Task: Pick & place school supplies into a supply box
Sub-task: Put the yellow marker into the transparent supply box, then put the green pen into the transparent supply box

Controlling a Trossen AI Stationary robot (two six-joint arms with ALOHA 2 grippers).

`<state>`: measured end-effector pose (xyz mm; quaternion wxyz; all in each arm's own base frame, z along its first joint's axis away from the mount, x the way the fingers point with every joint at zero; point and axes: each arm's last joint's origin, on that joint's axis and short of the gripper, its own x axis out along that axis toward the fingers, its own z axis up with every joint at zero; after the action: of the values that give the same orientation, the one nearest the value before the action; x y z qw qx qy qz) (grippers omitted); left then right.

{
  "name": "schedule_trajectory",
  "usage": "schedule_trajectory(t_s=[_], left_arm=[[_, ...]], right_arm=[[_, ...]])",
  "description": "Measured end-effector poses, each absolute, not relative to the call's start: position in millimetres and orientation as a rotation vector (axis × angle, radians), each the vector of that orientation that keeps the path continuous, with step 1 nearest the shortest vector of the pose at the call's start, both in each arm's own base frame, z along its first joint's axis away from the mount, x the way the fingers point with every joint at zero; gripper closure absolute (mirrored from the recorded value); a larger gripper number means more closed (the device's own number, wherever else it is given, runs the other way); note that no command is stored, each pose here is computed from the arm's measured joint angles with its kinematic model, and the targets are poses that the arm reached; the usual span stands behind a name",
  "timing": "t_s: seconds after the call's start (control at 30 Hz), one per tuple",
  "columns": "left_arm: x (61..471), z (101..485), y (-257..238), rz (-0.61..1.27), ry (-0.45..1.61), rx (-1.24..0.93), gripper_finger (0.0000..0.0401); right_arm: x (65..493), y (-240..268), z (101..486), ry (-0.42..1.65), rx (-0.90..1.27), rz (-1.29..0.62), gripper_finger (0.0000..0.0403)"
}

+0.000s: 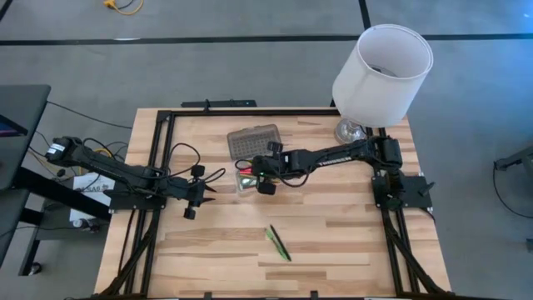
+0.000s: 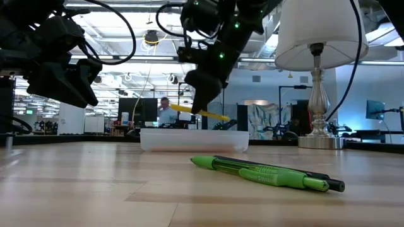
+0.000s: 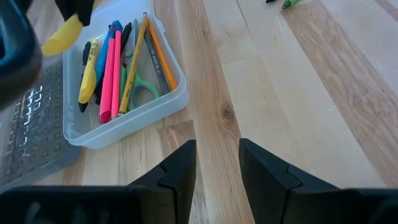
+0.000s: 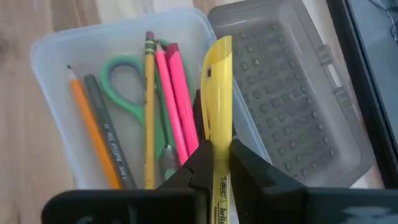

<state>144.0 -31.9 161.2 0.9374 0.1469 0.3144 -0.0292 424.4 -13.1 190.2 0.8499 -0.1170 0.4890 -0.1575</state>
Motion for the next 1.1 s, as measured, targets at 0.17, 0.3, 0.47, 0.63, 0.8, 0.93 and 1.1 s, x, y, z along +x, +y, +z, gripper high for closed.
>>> schedule_trajectory(t_s=[0.17, 0.3, 0.47, 0.63, 0.8, 0.93, 1.1], left_arm=[[144, 161, -32, -0.06, 0.642, 0.3, 0.0284], [144, 161, -32, -0.06, 0.643, 0.3, 0.0284], [144, 161, -32, -0.06, 0.642, 0.3, 0.0284], [144, 161, -32, -0.06, 0.643, 0.301, 0.0284], [144, 161, -32, -0.06, 0.643, 0.3, 0.0284], [144, 161, -33, -0.091, 0.639, 0.289, 0.0284], [151, 167, -37, -0.178, 0.548, 0.282, 0.0284]], right_arm=[[423, -14, 183, 1.017, -0.239, -0.335, 0.0378], [423, -14, 183, 1.007, -0.202, -0.356, 0.0367], [423, -20, 183, 0.996, -0.138, -0.401, 0.035], [423, -24, 183, 0.995, -0.126, -0.414, 0.0326], [423, -21, 183, 0.997, -0.131, -0.407, 0.029], [418, -12, 180, 1.053, -0.156, -0.39, 0.0266], [410, 12, 177, 1.119, -0.195, -0.407, 0.0253]])
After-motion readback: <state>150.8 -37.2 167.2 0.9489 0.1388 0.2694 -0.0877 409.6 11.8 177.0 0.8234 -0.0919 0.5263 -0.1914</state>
